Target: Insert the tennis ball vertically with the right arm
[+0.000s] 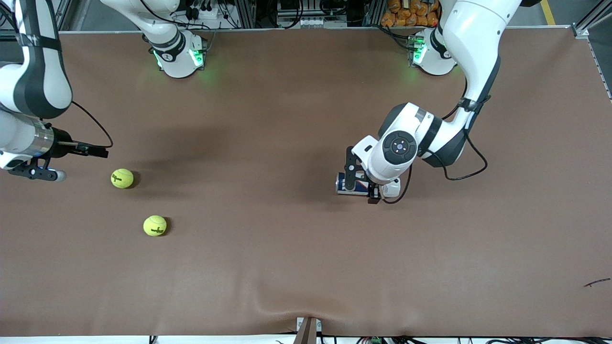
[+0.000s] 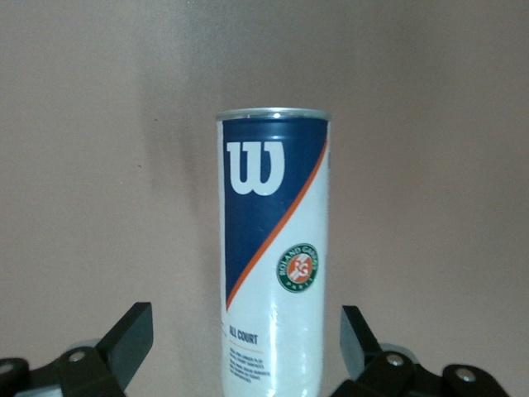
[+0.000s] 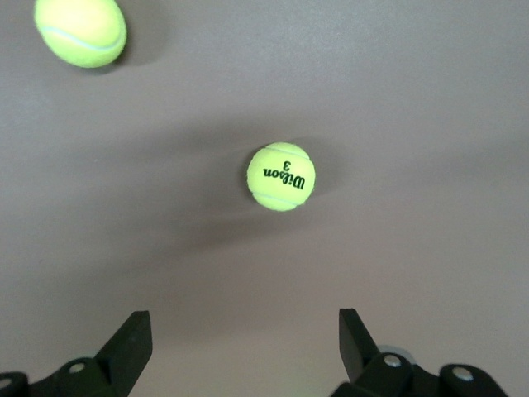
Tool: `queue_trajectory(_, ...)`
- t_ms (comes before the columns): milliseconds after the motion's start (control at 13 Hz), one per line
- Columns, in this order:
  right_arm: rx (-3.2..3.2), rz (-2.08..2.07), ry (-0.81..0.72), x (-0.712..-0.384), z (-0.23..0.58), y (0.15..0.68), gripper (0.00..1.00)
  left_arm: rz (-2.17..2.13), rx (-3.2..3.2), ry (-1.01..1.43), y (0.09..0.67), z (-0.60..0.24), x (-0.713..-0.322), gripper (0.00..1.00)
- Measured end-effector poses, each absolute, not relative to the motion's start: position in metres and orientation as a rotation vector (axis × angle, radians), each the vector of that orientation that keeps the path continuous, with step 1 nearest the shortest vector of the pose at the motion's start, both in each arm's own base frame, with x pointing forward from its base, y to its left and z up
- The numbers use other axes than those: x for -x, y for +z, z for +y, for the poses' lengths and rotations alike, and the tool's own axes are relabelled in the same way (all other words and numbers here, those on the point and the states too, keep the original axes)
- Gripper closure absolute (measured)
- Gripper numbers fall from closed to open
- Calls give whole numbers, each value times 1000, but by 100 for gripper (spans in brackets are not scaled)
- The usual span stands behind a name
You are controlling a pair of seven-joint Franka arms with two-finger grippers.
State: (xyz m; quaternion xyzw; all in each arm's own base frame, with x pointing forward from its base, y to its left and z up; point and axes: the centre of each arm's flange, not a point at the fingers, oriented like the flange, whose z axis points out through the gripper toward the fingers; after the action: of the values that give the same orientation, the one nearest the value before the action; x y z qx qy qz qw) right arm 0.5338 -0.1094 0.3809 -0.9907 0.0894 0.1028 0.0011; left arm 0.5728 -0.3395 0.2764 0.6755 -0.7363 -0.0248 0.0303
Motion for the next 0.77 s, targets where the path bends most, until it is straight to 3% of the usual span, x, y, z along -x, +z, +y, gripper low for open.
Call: queue_trajectory(772,3106,313,289,-529,-146,268,0,-2341,-2046,-3,216,-336,-547,0)
